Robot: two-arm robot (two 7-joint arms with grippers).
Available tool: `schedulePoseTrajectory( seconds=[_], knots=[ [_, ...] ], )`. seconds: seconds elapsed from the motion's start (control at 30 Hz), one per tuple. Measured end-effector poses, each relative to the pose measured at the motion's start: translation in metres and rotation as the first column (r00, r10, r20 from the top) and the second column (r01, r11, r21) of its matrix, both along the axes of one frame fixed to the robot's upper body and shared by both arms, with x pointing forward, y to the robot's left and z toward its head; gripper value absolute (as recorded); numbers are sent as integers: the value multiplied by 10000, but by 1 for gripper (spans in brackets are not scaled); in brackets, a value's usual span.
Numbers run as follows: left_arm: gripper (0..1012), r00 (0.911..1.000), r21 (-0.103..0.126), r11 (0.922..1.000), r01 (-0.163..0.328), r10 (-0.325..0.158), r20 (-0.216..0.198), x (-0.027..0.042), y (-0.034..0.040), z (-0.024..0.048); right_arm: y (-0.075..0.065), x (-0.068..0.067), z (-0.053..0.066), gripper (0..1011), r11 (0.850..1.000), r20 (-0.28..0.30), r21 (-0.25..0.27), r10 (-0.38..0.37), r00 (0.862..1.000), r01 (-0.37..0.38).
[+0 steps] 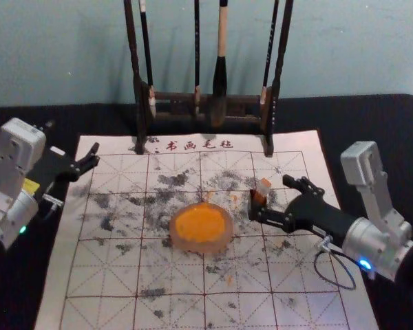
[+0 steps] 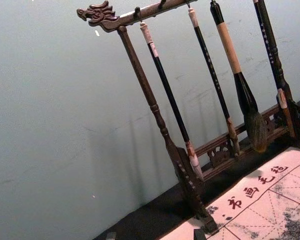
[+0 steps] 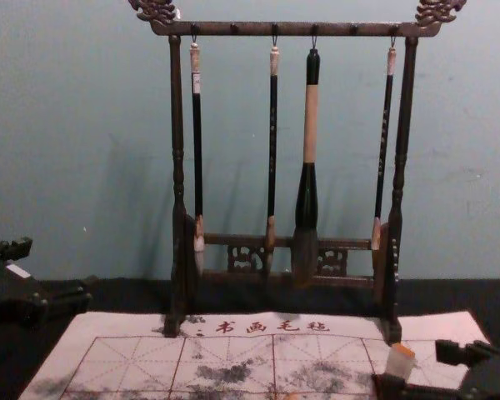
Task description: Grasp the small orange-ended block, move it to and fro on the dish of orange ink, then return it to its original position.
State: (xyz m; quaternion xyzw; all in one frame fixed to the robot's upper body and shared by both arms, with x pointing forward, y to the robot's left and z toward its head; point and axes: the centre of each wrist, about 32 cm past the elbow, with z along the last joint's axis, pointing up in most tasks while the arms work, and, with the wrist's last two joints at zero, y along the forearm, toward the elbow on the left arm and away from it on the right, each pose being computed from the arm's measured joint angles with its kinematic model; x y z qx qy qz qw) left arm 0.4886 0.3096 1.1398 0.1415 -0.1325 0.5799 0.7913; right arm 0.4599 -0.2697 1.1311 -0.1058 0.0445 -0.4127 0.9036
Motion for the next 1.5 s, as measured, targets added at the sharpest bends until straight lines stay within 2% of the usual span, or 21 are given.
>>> schedulePoseTrajectory(
  seconds=[0.17, 0.47, 0.8, 1.27, 1.5],
  knots=[
    [1001, 10000, 0, 10000, -1, 1, -1, 0, 0, 0, 54, 132, -10, 1002, 9998, -82, 39, -176, 9998, 176],
    [1001, 10000, 0, 10000, -1, 1, -1, 0, 0, 0, 102, 247, -8, 1000, 9998, -72, -43, -195, 9998, 195],
    [1001, 10000, 0, 10000, 0, 0, 0, 0, 0, 0, 152, 265, -23, 1002, 9999, -262, -132, -53, 9996, 49],
    [1001, 10000, 0, 10000, 0, 0, -1, 0, 0, 0, 153, 262, -24, 1002, 9998, -286, -198, -80, 9996, 74],
    [1001, 10000, 0, 10000, 0, 0, -1, 0, 0, 0, 153, 261, -23, 887, 9998, -281, -185, -75, 9996, 70]
  ],
)
